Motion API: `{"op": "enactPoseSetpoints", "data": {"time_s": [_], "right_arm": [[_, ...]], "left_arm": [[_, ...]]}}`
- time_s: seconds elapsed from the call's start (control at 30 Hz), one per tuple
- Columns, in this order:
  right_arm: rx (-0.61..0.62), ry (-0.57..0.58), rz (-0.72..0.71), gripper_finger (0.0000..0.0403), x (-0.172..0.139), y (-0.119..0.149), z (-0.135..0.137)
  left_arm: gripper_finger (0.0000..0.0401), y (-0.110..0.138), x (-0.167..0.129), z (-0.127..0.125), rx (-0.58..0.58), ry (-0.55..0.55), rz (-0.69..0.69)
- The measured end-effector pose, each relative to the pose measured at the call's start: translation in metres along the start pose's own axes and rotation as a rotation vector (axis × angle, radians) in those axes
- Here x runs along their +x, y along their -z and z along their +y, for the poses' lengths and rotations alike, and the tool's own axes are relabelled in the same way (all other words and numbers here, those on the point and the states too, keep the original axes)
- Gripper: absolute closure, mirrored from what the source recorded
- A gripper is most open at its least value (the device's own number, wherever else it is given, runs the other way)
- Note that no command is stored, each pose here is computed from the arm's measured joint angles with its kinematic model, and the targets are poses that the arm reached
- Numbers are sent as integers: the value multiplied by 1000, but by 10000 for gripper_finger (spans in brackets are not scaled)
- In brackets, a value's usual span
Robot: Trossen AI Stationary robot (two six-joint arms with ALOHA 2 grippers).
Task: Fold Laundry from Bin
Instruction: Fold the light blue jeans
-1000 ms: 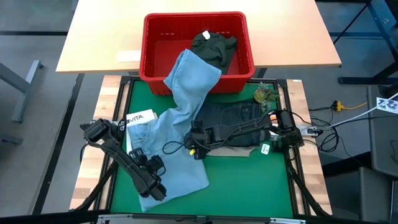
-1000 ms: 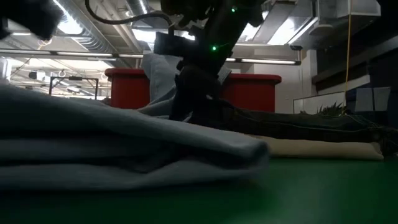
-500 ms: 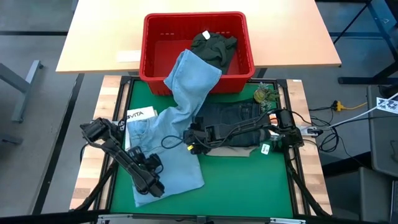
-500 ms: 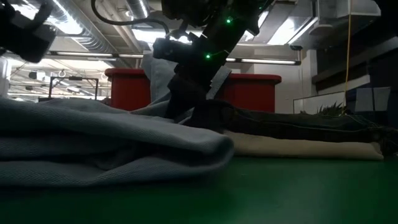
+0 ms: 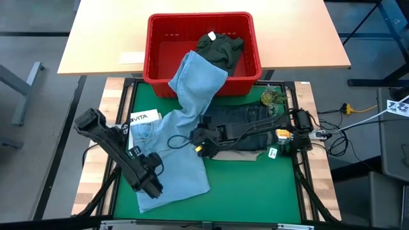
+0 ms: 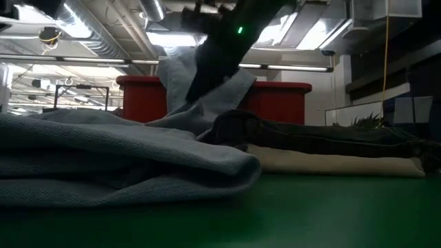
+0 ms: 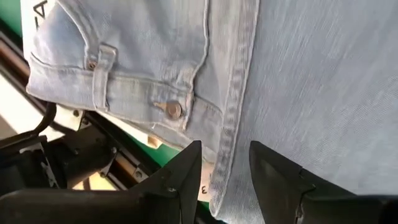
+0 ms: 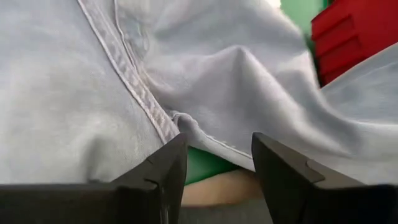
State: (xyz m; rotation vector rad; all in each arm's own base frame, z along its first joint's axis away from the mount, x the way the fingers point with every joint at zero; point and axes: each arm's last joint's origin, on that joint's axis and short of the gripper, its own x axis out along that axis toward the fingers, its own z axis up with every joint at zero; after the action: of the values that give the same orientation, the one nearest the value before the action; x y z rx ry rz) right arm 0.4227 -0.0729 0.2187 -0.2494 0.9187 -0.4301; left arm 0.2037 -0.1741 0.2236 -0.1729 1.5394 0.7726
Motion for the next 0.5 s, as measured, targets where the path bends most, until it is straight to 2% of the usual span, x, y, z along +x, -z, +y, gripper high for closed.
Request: {"op": "enactPoseSetpoints", "data": {"time_s": [0.13, 0.37, 0.5], "right_arm": [[9, -11, -26, 224, -32, -6, -13], [38, 34, -86, 224, -86, -11, -38], [53, 49, -118, 224, -114, -11, -50]], "left_arm": [[271, -10, -11, 15, -48, 59, -43], [271, -40, -21, 41, -184, 115, -216], [271, -64, -22, 55, -181, 127, -283]]}}
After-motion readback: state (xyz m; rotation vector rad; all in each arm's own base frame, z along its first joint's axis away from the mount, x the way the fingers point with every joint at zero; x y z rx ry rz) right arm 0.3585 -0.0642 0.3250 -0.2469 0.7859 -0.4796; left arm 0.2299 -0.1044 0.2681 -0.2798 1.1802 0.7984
